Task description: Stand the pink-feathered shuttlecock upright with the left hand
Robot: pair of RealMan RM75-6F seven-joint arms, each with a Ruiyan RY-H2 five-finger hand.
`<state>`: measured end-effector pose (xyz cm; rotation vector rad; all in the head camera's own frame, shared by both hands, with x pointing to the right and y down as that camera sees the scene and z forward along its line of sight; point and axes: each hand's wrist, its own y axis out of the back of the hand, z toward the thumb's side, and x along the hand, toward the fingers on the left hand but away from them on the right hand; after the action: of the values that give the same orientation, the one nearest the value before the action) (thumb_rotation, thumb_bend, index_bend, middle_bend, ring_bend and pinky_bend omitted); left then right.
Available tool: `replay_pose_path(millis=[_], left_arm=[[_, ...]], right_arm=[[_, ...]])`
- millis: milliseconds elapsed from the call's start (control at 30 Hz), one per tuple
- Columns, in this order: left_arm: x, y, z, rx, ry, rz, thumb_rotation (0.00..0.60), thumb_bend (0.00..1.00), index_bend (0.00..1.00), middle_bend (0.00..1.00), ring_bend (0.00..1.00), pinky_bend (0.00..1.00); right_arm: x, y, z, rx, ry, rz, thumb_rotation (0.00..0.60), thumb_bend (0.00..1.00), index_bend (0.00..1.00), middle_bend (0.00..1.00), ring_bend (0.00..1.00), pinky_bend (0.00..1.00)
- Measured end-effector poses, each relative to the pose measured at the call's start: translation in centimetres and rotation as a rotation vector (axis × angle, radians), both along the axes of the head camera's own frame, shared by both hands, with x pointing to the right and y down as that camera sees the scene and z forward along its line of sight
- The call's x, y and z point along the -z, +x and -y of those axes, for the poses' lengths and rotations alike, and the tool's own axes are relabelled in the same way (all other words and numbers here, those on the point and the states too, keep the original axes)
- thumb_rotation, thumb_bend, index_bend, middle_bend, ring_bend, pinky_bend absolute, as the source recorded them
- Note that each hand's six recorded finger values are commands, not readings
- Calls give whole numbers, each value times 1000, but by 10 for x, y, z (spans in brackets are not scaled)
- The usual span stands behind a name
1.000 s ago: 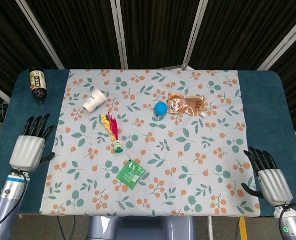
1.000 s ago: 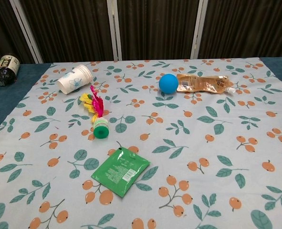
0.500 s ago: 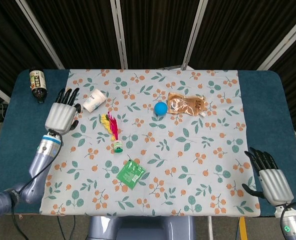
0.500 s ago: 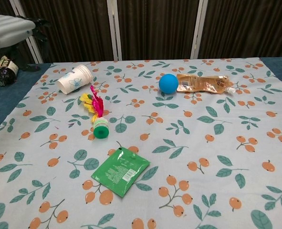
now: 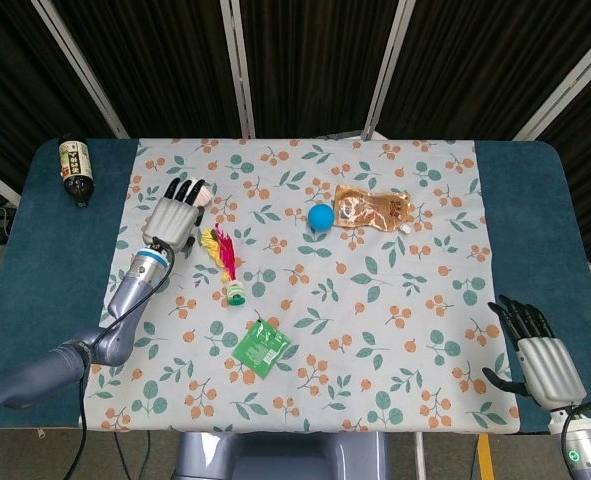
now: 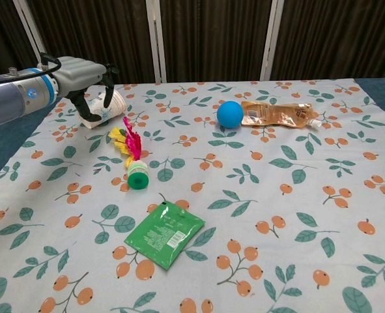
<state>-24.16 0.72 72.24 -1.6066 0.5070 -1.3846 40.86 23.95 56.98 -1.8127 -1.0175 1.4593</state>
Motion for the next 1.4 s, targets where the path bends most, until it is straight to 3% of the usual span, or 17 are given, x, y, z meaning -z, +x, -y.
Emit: replay_pose_path(millis=[567,1400], left_arm=[[-22,38,3,-91,-31,-4,600,356,502,11,0,0],[-34,40,3,-112,-39,43,600,374,521,18,0,0]], right_arm=[[-2,-1,1,-8,-14,11,600,122,87,0,0,0],[0,1,2,-20,-13,14,600,123,86,0,0,0]])
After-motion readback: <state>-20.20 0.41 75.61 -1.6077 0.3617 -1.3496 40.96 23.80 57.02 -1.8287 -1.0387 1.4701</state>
